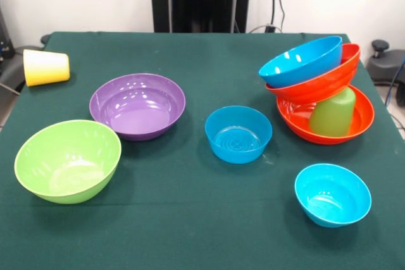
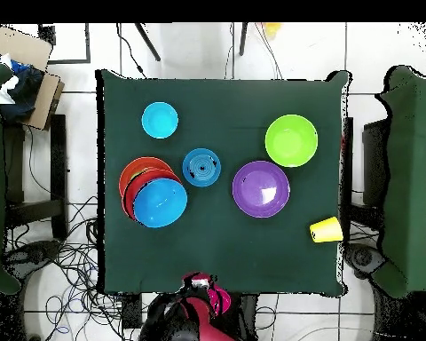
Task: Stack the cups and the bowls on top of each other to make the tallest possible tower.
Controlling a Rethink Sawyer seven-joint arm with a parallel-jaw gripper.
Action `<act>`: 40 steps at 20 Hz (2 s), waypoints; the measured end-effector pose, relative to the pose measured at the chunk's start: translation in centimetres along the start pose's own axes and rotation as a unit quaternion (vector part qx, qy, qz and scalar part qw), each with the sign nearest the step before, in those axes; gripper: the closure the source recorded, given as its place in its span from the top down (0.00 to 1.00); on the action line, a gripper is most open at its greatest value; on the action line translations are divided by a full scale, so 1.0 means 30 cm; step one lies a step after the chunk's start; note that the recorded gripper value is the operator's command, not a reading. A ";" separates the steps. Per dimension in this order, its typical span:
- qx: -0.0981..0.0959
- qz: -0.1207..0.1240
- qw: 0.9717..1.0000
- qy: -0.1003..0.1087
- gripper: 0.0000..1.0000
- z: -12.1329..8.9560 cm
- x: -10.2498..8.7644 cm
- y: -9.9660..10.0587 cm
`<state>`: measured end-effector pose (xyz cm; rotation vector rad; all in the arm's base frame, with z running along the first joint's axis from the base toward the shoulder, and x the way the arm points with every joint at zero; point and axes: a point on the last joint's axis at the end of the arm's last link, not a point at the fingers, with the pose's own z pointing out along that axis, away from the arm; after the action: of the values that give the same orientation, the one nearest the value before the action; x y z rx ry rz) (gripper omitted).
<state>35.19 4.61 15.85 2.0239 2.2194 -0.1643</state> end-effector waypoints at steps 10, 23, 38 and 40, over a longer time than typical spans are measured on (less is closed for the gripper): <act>-0.024 -0.104 0.994 -0.010 0.00 -0.017 -0.025 -0.038; -0.055 -0.108 0.993 -0.005 0.00 -0.073 -0.112 0.027; -0.062 -0.105 0.992 0.001 0.00 -0.121 -0.218 0.059; -0.058 -0.123 0.991 0.000 0.00 -0.113 -0.200 0.048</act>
<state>37.08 -0.56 20.21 1.6876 2.4121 -0.0570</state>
